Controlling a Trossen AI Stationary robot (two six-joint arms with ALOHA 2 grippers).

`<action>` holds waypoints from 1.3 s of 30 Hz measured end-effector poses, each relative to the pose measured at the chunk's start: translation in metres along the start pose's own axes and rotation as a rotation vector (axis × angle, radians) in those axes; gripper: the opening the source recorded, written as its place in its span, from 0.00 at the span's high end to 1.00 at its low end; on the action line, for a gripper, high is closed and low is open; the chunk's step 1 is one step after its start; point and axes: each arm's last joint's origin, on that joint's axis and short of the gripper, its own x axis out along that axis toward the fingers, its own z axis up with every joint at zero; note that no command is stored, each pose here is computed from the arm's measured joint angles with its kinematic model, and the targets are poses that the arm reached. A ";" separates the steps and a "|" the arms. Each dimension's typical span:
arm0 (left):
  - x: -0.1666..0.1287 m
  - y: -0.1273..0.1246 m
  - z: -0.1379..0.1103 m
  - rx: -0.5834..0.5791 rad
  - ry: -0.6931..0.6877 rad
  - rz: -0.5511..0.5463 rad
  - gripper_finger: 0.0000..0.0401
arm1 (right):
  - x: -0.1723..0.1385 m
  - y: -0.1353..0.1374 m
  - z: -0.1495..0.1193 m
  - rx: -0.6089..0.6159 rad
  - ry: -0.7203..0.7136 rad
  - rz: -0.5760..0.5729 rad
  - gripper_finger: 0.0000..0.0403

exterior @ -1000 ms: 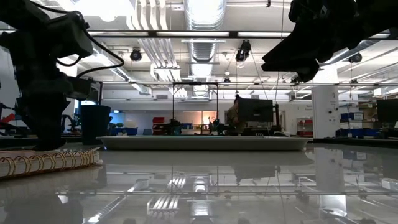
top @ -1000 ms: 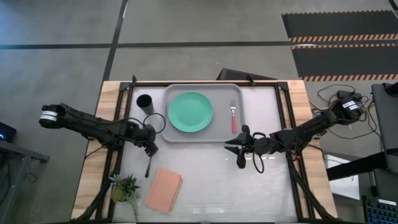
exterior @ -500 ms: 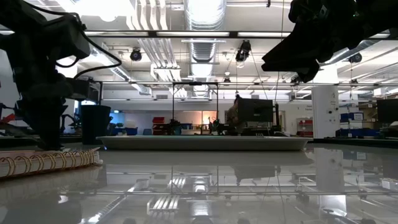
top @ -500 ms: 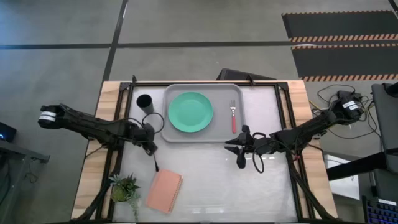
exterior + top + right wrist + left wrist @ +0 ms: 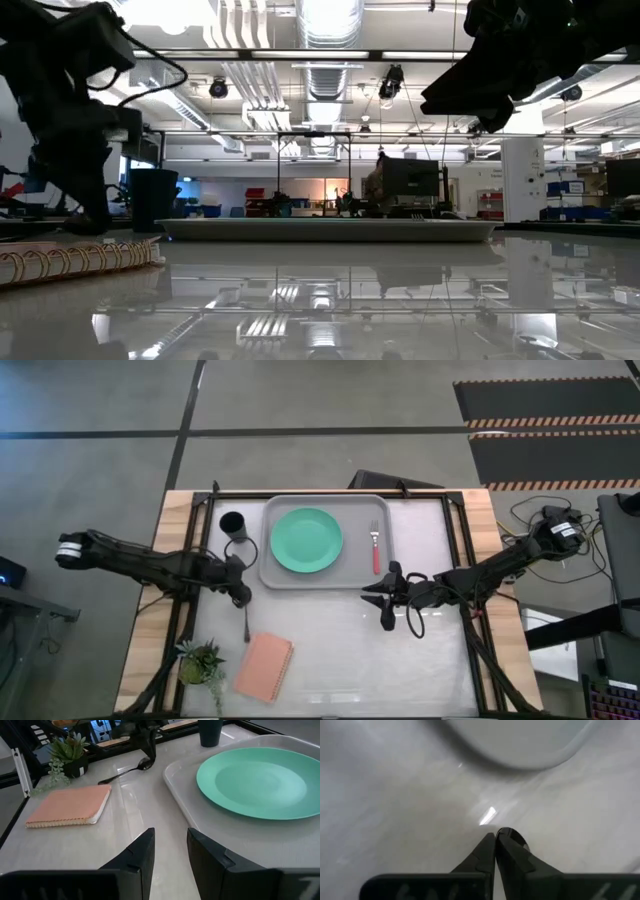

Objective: Pick and place plate/cup/fork/spoon on tray
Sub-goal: Put the black spoon between the green plate and the pink fork on the gray food tray

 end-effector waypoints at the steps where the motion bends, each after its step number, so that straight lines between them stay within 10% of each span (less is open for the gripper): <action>1: -0.002 0.000 0.000 0.003 -0.014 -0.015 1.00 | 0.000 0.000 0.000 0.000 0.000 0.000 0.75; 26: -0.064 -0.024 0.036 0.156 -0.650 -0.483 1.00 | 0.001 0.001 0.002 0.075 -0.031 0.010 0.65; 39: -0.032 -0.058 0.062 0.248 -0.788 -0.422 1.00 | 0.039 0.010 0.013 0.100 -0.060 -0.022 0.48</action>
